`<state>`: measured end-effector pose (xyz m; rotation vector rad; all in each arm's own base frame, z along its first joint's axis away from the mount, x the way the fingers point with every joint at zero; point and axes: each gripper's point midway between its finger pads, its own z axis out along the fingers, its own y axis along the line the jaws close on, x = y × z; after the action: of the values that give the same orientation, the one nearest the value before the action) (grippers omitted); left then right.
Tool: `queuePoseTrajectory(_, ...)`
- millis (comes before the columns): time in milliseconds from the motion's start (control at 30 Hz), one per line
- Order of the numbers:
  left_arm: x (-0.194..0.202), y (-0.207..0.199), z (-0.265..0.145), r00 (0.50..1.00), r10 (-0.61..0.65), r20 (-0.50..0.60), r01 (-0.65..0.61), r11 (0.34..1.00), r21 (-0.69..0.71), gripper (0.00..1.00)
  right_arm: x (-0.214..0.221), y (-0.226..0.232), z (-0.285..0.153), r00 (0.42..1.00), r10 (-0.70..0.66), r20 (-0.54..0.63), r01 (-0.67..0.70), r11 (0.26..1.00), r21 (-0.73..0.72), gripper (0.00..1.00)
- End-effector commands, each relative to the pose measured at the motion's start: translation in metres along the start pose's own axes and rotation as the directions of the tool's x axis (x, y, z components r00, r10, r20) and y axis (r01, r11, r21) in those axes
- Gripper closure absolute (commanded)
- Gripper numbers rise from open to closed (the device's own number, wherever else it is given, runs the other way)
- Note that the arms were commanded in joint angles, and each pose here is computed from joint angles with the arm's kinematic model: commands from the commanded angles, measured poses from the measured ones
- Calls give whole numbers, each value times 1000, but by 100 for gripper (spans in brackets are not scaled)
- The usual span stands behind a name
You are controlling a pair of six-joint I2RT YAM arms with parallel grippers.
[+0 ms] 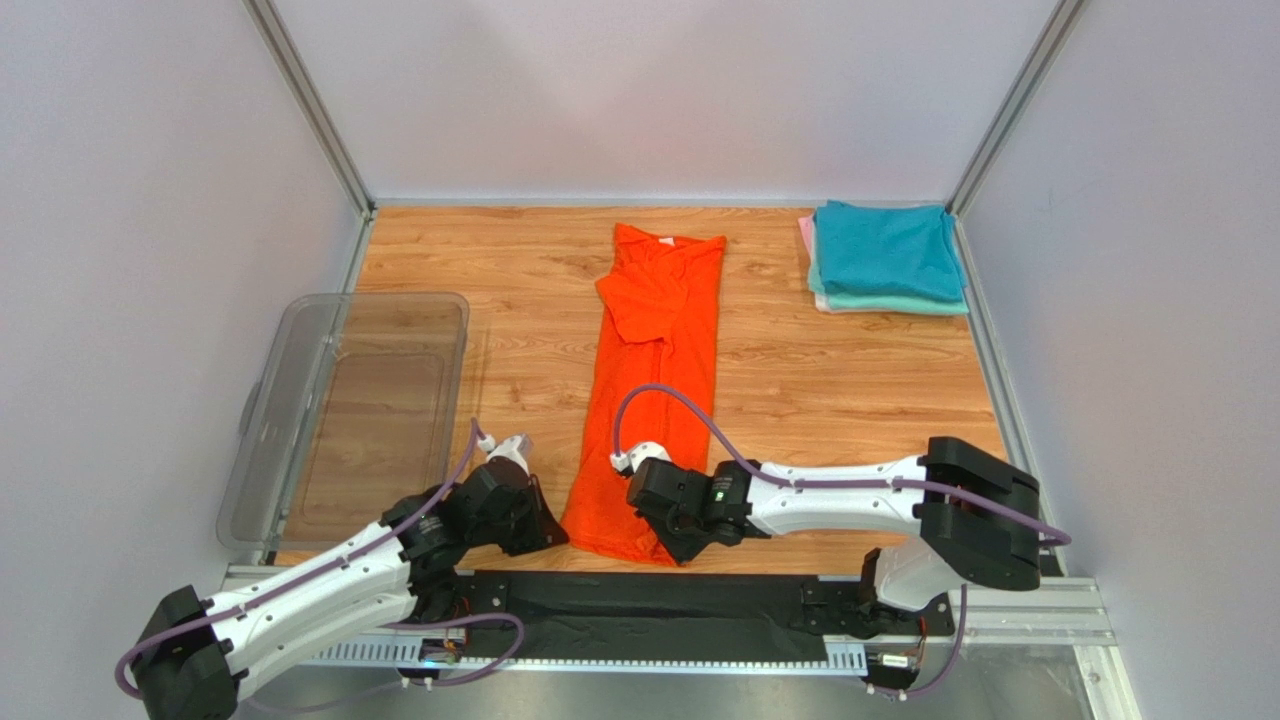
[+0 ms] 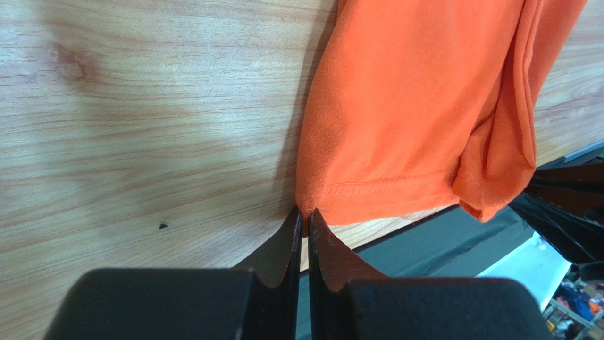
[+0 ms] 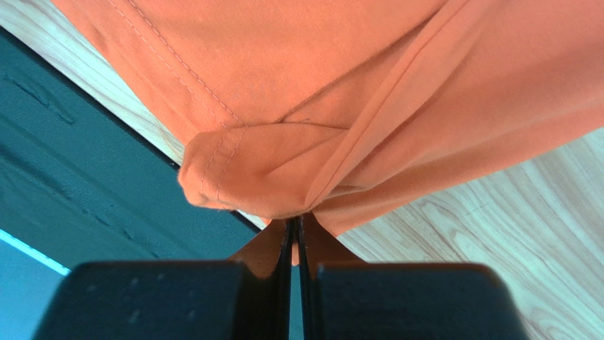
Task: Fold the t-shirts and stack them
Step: Fold the tshirt
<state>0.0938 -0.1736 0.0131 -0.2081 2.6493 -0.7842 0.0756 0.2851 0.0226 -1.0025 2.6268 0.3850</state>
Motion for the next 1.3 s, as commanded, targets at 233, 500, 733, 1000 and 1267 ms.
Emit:
queuePoseTrajectory(233, 4, 8, 3, 1000, -21, -8, 21, 1000, -21, 92, 17, 3, -20, 1000, 17, -21, -18, 999, -28, 98)
queuePoseTrajectory(500, 7, 10, 3, 999, -28, -18, 27, 999, -24, 94, 23, 5, -19, 999, 20, -31, -22, 999, -49, 98)
queuePoseTrajectory(733, 12, 12, 3, 999, -30, -38, 29, 999, -25, 98, 36, 5, -17, 998, 22, -63, -25, 999, -42, 94)
queuePoseTrajectory(1000, 15, 3, -1, 998, -26, -58, 28, 999, 30, 100, 17, 20, -32, 998, -14, 61, 22, 991, -135, 59)
queuePoseTrajectory(1267, 20, -4, -6, 996, -26, -85, 33, 997, 76, 100, 27, 28, -39, 988, -138, 71, 150, 967, -204, 49)
